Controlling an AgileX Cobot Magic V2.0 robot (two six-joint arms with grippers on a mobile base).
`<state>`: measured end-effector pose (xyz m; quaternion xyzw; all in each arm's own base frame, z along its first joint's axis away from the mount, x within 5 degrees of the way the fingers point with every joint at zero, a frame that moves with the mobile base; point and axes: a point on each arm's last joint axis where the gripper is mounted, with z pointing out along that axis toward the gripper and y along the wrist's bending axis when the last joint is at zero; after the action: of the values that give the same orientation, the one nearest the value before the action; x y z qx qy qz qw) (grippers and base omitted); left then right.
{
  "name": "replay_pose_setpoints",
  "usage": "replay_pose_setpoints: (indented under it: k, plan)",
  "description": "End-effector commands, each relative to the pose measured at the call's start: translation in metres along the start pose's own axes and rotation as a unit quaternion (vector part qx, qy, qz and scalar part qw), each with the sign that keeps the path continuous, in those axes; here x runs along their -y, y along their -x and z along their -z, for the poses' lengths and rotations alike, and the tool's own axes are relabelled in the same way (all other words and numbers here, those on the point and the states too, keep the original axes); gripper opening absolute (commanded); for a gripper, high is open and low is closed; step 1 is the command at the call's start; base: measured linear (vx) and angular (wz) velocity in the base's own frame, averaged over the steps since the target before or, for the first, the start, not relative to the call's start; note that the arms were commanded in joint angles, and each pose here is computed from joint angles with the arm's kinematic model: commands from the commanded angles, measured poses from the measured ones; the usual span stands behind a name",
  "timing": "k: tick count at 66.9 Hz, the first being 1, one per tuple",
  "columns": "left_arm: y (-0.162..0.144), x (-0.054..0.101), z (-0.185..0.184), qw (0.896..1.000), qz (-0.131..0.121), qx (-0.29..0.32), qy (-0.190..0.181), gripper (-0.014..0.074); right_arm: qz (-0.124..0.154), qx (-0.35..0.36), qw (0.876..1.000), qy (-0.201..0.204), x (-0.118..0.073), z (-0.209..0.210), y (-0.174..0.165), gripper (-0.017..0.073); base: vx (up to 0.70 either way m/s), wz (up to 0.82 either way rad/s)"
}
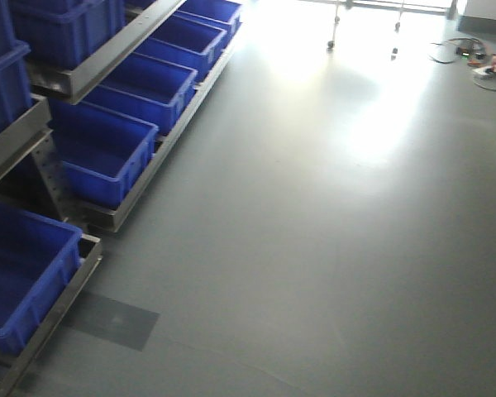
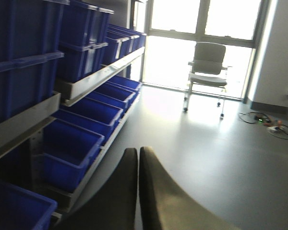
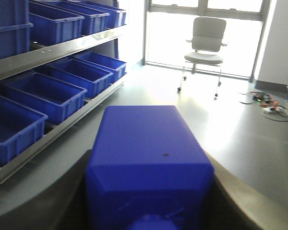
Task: Pour parts from conveyor to right shelf
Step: 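Turn the base to face an empty blue bin on the shelf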
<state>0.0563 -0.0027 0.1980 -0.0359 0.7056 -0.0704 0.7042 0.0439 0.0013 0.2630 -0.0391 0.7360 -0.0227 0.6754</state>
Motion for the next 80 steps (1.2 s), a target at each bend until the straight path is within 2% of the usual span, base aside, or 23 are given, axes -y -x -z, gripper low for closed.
replay_pose_setpoints:
  k: [1, 80]
  plan:
    - [-0.0002, 0.0005, -0.0001, 1.0, 0.007, 0.029, -0.009, -0.0006, 0.004, 0.048, 0.999, -0.006, 0.0016, 0.0017, 0.0154, -0.0004, 0.33, 0.78]
    - [-0.0002, 0.0005, -0.0001, 1.0, 0.007, 0.029, -0.009, -0.0006, 0.004, 0.048, 0.999, -0.006, 0.0016, 0.0017, 0.0155, -0.0004, 0.24, 0.77]
